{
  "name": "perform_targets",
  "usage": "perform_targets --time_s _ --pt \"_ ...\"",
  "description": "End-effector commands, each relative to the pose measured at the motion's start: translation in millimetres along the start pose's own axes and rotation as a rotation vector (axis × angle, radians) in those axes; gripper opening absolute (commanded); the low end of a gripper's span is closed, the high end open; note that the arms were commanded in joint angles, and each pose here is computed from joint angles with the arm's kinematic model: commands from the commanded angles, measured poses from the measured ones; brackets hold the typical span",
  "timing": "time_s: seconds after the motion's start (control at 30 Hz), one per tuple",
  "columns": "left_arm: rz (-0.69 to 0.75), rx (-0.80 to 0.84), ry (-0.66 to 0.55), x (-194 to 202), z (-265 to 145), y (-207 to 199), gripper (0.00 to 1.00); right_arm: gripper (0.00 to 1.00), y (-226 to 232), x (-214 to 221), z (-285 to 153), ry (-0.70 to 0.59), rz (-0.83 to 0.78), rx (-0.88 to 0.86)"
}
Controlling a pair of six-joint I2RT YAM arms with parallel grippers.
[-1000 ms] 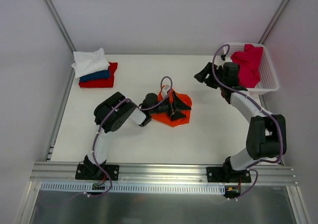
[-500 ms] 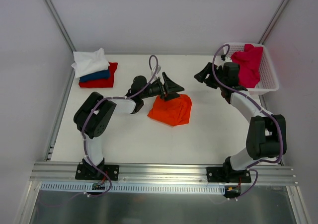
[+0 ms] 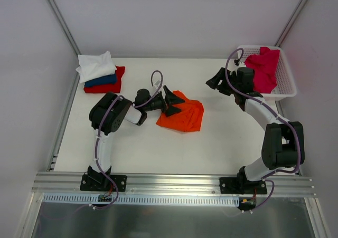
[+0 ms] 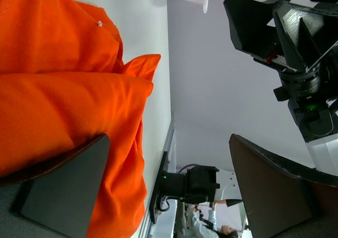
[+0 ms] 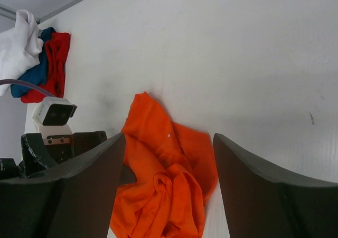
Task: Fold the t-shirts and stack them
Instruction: Smooth out wrinkles on the folded tshirt
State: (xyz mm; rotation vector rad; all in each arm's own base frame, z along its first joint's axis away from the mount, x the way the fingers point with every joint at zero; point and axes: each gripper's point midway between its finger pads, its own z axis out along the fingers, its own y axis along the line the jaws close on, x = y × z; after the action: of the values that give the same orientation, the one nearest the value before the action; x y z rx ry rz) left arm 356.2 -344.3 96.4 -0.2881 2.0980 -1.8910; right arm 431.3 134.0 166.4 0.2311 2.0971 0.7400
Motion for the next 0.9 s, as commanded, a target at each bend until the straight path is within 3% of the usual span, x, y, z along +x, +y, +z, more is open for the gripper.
perform_targets --time_s 0.0,0.2,0.3,0.53,0.73,0.87 --pt "0.133 0.101 0.013 -4.3 -4.0 -48.8 0.99 0.71 10.8 -13.9 -8.2 -0.045 -0.006 -0.038" --pt "0.265 0.066 0.002 -4.5 -27.8 -93.5 0.99 0.71 9.8 -11.4 -6.9 -0.04 0.0 -0.041" --pt "0.287 0.011 -0.027 -9.2 -43.3 -90.8 0.99 0.71 12.0 -11.0 -6.6 -0.041 0.009 -0.051" --pt "0.226 -0.095 -0.074 -25.8 -62.3 -37.7 0.98 0.71 18.0 -8.3 -8.0 -0.039 0.015 -0.073" --pt "0.22 -0.288 -0.106 -35.5 -70.0 8.5 0.77 0.71 20.7 -10.7 -11.0 -0.048 0.013 -0.079" --pt "0.282 -0.379 -0.136 -46.8 -76.5 12.3 0.76 0.71 20.7 -9.7 -9.8 -0.045 0.013 -0.08"
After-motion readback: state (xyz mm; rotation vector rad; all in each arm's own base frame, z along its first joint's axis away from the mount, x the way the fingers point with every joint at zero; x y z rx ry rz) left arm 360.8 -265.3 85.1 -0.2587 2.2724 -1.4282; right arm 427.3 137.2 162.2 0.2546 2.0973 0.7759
